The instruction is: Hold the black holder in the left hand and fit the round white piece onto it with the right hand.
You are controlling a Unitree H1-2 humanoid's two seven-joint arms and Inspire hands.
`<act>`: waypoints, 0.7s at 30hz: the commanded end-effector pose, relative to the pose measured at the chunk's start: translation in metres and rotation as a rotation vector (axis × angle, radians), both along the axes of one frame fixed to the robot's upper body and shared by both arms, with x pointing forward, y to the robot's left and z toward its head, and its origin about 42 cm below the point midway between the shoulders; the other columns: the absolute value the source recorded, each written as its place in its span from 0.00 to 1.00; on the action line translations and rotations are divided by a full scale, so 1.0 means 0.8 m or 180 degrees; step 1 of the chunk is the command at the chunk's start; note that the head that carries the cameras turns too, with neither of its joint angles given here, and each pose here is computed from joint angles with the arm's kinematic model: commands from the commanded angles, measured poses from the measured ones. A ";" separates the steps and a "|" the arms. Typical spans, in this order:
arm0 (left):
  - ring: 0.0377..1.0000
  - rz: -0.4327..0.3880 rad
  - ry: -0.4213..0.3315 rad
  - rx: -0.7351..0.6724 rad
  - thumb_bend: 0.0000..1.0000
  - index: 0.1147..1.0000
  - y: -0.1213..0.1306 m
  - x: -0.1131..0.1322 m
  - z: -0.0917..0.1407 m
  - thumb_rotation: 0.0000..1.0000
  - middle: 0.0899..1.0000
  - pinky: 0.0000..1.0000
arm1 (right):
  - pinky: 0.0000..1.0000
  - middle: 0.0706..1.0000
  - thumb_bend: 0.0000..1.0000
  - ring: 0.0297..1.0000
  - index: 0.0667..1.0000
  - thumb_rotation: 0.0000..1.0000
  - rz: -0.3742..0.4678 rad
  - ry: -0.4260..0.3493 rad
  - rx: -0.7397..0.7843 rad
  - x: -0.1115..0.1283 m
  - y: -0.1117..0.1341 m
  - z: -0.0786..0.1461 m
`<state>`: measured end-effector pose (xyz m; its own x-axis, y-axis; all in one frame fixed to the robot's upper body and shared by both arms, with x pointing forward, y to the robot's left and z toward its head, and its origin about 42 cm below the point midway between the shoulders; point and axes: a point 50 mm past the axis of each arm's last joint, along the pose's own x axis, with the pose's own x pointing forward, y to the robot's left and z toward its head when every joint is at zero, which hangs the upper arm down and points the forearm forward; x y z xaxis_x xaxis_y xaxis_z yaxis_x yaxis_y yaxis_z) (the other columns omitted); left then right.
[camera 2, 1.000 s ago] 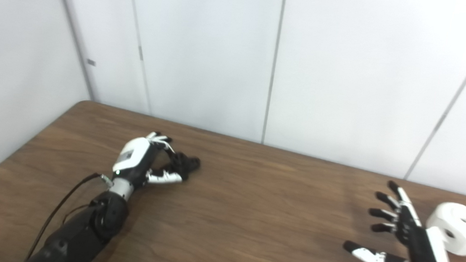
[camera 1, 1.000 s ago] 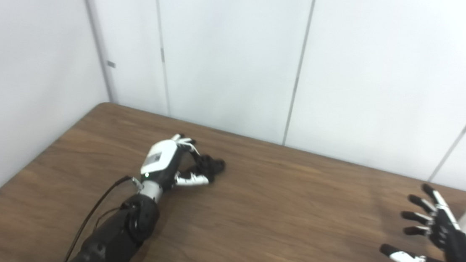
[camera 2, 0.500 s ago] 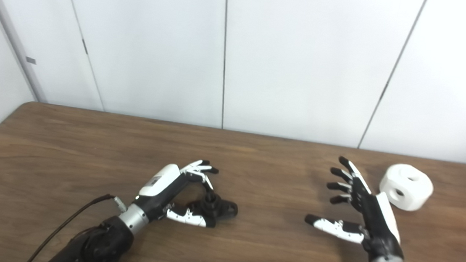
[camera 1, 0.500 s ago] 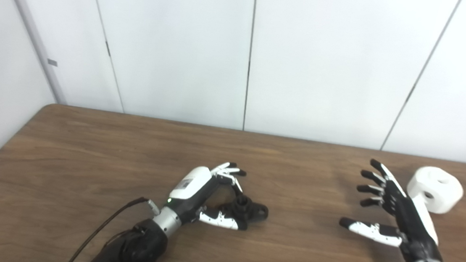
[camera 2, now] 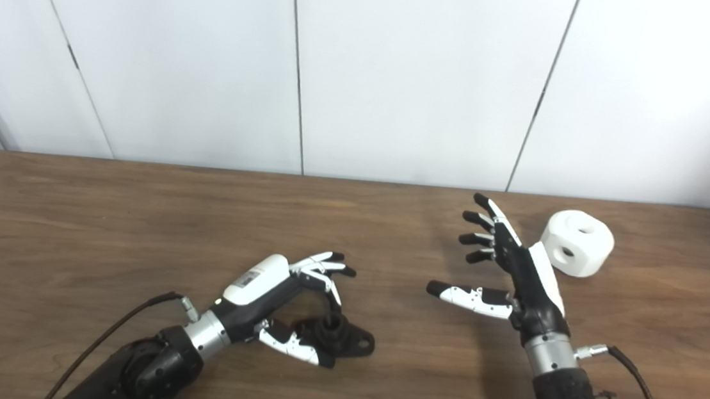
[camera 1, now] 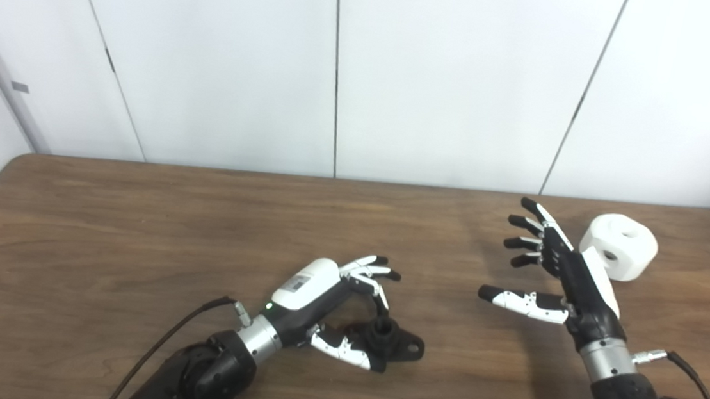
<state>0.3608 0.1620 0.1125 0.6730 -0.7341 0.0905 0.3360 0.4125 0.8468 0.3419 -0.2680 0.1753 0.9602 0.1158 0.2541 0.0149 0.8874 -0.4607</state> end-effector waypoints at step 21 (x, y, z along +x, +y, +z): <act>0.90 0.0316 0.0137 0.1483 0.52 0.41 0.017 -0.023 -0.080 0.06 0.81 0.85 | 0.57 0.82 0.67 0.69 0.90 0.24 0.0008 -0.0555 -0.0165 0.001 -0.008 0.066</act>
<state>0.3635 0.1444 0.1088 0.6896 -0.7213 0.0646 0.2167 0.2907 0.9319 0.3370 -0.2691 0.1948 0.9447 0.1153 0.3070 0.0452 0.8815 -0.4701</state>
